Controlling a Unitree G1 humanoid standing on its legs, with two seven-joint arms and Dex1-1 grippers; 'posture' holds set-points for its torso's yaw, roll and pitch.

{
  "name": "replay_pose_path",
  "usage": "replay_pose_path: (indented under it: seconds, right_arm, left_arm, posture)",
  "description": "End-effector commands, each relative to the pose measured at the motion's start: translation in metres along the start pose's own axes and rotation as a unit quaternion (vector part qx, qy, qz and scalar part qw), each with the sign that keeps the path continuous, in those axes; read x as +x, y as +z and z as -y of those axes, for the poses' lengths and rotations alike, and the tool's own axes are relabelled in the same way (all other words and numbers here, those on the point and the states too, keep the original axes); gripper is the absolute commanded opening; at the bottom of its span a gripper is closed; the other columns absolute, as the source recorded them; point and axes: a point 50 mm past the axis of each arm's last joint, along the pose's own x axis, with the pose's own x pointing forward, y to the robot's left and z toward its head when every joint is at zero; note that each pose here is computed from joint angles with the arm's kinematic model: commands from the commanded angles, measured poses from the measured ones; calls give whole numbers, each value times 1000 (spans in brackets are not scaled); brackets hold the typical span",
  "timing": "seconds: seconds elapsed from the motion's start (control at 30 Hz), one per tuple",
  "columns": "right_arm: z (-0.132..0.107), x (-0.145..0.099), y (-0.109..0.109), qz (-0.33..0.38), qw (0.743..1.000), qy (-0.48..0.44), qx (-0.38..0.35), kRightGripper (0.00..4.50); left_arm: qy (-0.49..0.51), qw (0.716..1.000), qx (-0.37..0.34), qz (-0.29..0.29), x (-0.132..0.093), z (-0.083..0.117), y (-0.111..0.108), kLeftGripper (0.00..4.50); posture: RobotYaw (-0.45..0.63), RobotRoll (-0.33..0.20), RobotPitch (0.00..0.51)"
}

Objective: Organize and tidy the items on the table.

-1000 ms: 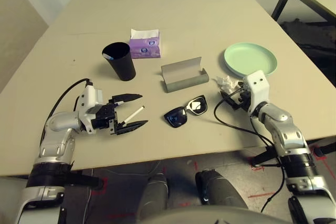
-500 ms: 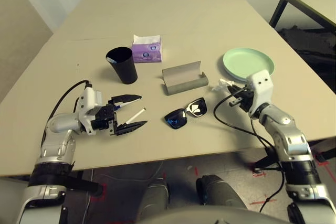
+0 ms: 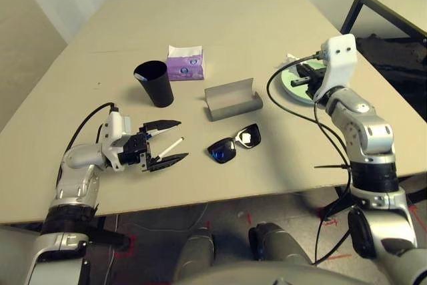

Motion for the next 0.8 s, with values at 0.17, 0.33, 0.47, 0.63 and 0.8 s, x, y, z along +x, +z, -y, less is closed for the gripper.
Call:
replay_pose_path:
  seconds: [0.17, 0.33, 0.47, 0.63, 0.8]
  right_arm:
    - [24, 9, -12, -59, 996, -68, 1, 434]
    - [26, 8, -11, -57, 996, -70, -10, 2148]
    - [26, 7, -10, -55, 996, -72, -15, 3648]
    - [21, 7, -12, -54, 996, -63, -20, 4491]
    - [-1, -1, -9, -35, 998, 25, -54, 4491]
  left_arm:
    - [8, 1000, -4, -3, -2, 4, -3, 4500]
    - [11, 1000, -5, -2, -2, 4, -3, 4500]
    - [12, 1000, -5, -2, -2, 4, -3, 4500]
    - [12, 1000, -3, -3, -3, 1, -2, 4500]
    - [13, 1000, -2, -5, -5, -1, 1, 4500]
  posture:
    - [6, 0, 62]
    - [2, 0, 65]
    - [-3, 0, 66]
    - [-6, 0, 69]
    - [-9, 0, 78]
